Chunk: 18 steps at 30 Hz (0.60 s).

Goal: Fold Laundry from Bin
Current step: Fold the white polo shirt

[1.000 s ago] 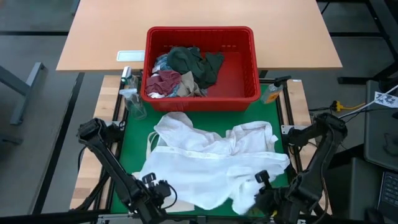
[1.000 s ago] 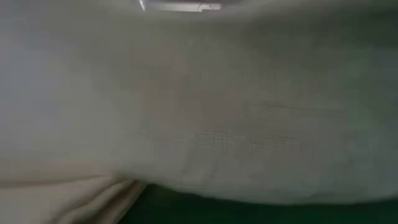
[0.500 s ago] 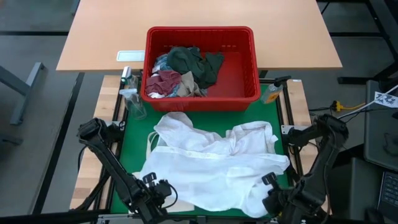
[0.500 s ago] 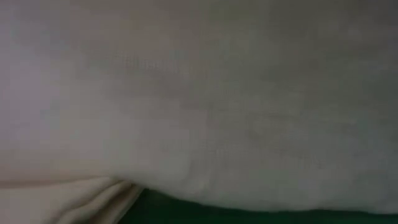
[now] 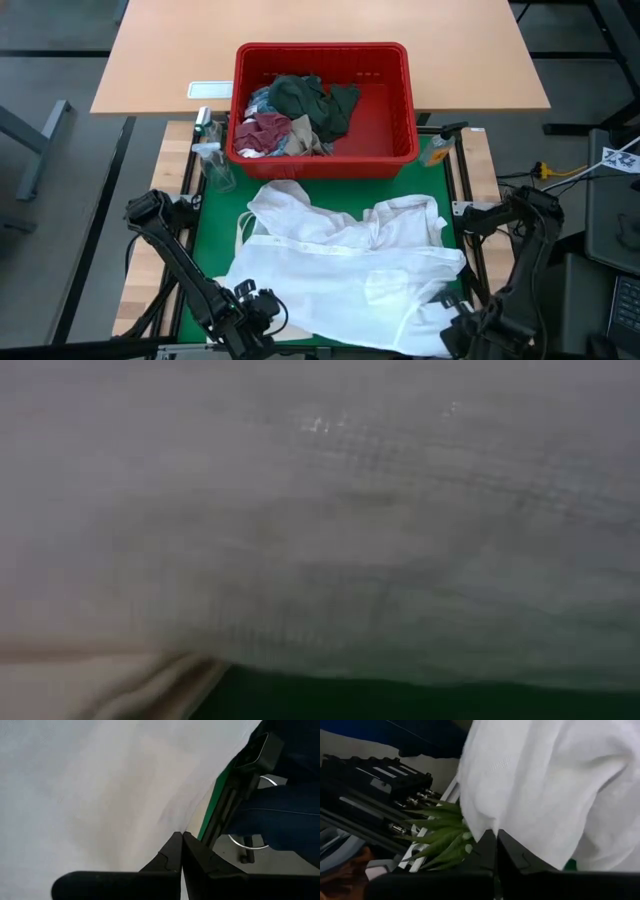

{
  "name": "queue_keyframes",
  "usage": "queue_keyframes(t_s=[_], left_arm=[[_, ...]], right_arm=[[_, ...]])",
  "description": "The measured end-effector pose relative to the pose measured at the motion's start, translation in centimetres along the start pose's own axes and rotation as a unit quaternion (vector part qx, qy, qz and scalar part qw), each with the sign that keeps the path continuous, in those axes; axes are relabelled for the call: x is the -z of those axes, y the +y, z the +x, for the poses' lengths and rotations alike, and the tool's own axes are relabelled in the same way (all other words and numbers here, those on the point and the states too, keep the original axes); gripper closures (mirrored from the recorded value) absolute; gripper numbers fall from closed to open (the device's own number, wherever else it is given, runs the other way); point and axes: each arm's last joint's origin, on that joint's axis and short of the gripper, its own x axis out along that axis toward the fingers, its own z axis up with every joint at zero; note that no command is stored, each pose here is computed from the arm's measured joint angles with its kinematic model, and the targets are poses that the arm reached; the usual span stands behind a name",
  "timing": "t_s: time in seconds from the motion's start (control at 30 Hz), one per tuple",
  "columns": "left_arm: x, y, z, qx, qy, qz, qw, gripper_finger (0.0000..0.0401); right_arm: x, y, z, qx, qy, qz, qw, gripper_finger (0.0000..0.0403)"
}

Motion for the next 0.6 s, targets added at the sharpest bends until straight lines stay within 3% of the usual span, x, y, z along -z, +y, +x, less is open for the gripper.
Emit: queue_keyframes(t_s=[0.6], left_arm=[[-0.02, 0.01, 0.02, -0.002, -0.004, 0.001, 1.0, 0.0401]], right_arm=[[0.34, 0.44, 0.19, 0.029, -0.025, 0.046, 0.998, 0.0356]])
